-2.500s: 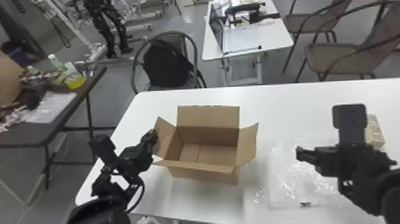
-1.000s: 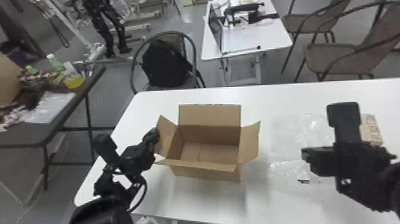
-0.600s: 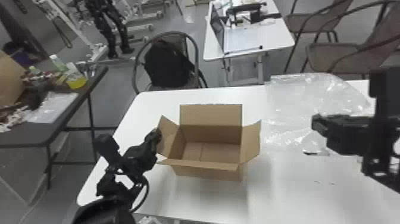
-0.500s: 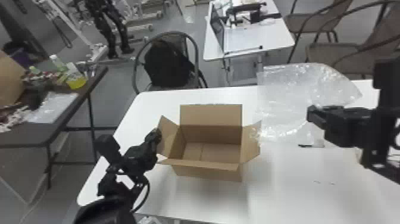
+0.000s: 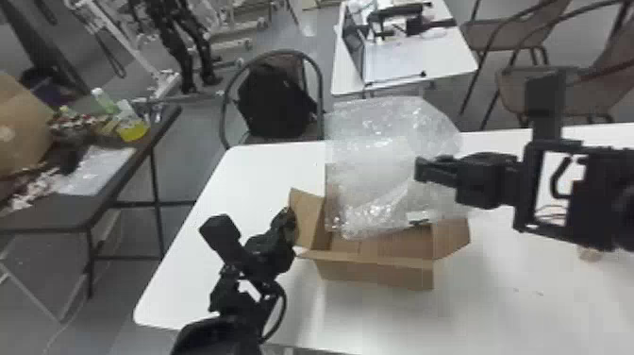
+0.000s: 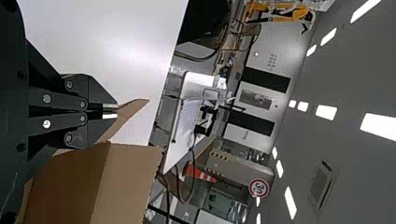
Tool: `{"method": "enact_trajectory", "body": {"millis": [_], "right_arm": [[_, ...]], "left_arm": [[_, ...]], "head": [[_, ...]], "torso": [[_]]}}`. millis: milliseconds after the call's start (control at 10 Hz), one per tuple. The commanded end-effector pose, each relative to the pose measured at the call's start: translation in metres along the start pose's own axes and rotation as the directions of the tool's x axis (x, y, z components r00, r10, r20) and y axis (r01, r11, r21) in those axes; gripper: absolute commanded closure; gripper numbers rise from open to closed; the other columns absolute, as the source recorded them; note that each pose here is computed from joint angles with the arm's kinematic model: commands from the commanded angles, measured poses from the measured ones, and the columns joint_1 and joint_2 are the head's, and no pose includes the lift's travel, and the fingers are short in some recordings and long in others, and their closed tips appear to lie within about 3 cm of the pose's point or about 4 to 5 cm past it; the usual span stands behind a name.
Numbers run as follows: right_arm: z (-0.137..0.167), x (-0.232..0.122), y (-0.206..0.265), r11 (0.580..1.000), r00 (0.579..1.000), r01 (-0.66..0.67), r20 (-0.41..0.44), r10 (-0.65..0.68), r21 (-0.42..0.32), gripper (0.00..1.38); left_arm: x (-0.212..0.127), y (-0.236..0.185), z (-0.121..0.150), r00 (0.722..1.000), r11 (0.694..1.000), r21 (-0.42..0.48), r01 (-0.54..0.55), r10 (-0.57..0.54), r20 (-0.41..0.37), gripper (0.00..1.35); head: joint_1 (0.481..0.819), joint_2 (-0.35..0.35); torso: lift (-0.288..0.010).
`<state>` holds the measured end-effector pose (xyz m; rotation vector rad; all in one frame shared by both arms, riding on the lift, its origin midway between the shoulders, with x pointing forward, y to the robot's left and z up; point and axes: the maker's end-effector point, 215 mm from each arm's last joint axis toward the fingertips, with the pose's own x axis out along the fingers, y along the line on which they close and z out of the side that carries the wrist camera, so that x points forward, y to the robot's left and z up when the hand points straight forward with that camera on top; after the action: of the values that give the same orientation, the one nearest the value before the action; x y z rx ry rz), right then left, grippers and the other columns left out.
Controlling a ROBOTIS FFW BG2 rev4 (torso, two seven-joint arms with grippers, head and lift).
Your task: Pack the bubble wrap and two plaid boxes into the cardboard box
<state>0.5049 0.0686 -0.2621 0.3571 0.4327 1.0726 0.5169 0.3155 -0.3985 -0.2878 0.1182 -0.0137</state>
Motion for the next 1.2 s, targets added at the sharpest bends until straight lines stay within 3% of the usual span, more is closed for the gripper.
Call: {"method": "enact_trajectory", "body": {"millis": [0, 300, 600, 900, 1000, 1100], "right_arm": [[-0.018, 0.037, 0.004, 0.994, 0.994, -0.097, -0.037, 0.099, 0.05, 1.23], [-0.083, 0.06, -0.03, 0.991, 0.989, -0.051, -0.134, 0.068, 0.123, 1.23], [-0.115, 0.057, -0.056, 0.991, 0.984, 0.008, -0.178, 0.017, 0.135, 1.17], [-0.116, 0.047, -0.072, 0.99, 0.966, 0.133, -0.228, -0.122, 0.035, 0.83], [-0.114, 0.046, -0.071, 0.989, 0.966, 0.144, -0.22, -0.135, 0.024, 0.48], [-0.098, 0.041, -0.073, 0.983, 0.963, 0.179, -0.196, -0.184, -0.041, 0.2]], "left_arm": [[0.003, -0.015, -0.006, 1.0, 1.0, -0.017, 0.023, -0.023, -0.007, 1.21], [0.007, -0.043, -0.009, 0.999, 0.996, -0.08, 0.042, -0.042, 0.007, 1.21], [0.006, -0.054, -0.011, 0.998, 0.992, -0.114, 0.06, -0.059, 0.01, 1.21], [0.003, -0.044, -0.007, 0.999, 0.993, -0.112, 0.044, -0.042, 0.024, 1.21], [0.003, -0.042, -0.005, 0.999, 0.993, -0.111, 0.042, -0.039, 0.028, 1.21], [0.002, -0.039, -0.004, 0.999, 0.993, -0.11, 0.036, -0.033, 0.031, 1.21]], "head": [[0.695, 0.35], [0.695, 0.35], [0.695, 0.35], [0.695, 0.35], [0.695, 0.35], [0.695, 0.35]], "torso": [[-0.087], [-0.087], [-0.087], [-0.087], [-0.087], [-0.087]]}}
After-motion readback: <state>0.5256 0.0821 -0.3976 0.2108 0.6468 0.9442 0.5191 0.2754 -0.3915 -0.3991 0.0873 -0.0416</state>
